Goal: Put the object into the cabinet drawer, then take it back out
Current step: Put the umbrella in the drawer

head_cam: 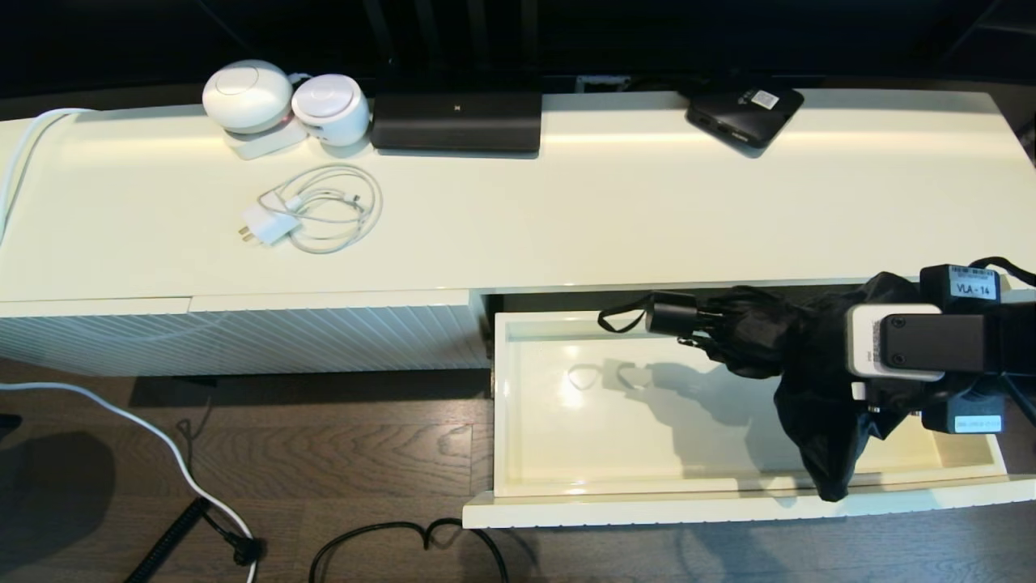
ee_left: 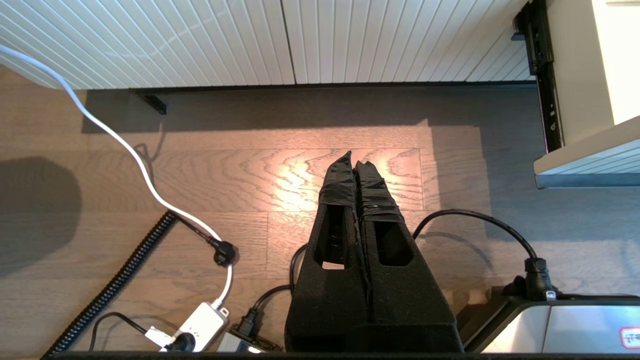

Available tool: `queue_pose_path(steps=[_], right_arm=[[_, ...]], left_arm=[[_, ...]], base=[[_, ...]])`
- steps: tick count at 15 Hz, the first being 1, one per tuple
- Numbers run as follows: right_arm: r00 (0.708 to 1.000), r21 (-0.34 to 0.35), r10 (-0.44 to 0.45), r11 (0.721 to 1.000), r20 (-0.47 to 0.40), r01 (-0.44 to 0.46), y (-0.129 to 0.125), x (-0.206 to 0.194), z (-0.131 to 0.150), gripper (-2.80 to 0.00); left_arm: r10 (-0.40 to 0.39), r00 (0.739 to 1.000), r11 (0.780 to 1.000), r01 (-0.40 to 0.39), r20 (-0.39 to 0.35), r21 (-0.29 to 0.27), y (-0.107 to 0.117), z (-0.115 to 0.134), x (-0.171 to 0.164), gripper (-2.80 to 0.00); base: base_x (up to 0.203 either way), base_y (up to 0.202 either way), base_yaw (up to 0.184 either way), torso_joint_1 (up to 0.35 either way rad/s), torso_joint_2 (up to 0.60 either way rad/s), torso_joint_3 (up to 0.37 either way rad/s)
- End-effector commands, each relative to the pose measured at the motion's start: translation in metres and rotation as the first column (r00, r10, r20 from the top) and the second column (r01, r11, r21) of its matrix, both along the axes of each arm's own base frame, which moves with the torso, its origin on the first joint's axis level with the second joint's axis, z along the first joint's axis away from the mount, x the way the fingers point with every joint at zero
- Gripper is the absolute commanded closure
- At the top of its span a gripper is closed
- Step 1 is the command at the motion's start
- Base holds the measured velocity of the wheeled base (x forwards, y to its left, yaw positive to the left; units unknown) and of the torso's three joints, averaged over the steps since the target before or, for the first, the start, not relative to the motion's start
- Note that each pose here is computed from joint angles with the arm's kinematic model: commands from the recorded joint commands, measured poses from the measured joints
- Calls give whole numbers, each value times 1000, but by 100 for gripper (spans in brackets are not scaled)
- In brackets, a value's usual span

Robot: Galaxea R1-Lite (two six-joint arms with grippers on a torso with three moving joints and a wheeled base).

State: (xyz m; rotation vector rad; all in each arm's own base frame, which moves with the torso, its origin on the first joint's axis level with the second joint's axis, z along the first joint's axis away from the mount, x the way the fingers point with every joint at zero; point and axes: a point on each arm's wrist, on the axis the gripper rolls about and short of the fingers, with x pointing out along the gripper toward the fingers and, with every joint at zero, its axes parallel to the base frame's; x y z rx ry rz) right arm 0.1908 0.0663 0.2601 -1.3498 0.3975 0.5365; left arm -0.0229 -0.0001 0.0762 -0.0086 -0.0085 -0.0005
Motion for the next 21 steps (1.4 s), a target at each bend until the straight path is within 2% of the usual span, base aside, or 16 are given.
queue_pose_path(steps=[1, 6, 9, 16, 21], right_arm=[[999, -18, 2, 1000, -39, -3, -1, -2, -13, 0], [994, -30, -12, 1000, -113, 9, 5, 19, -47, 0], [991, 7, -29, 1000, -134, 30, 13, 41, -64, 0], [996, 74, 42, 997, -77, -36, 31, 84, -84, 0], [996, 71, 50, 996, -68, -45, 34, 90, -88, 0]], left_arm=[[1, 1000, 1000, -1, 2, -1, 0, 0, 0, 0], [0, 1000, 1000, 0, 2, -1, 0, 0, 0, 0], [0, 1000, 1000, 0, 2, 1, 0, 0, 0, 0], [2, 1000, 1000, -2, 2, 0, 0, 0, 0, 0], [1, 1000, 1000, -1, 2, -1, 0, 0, 0, 0]], base=[[0, 0, 0, 0, 0, 0], [0, 0, 0, 0, 0, 0], [0, 0, 0, 0, 0, 0], [0, 0, 0, 0, 0, 0], [0, 0, 0, 0, 0, 0]])
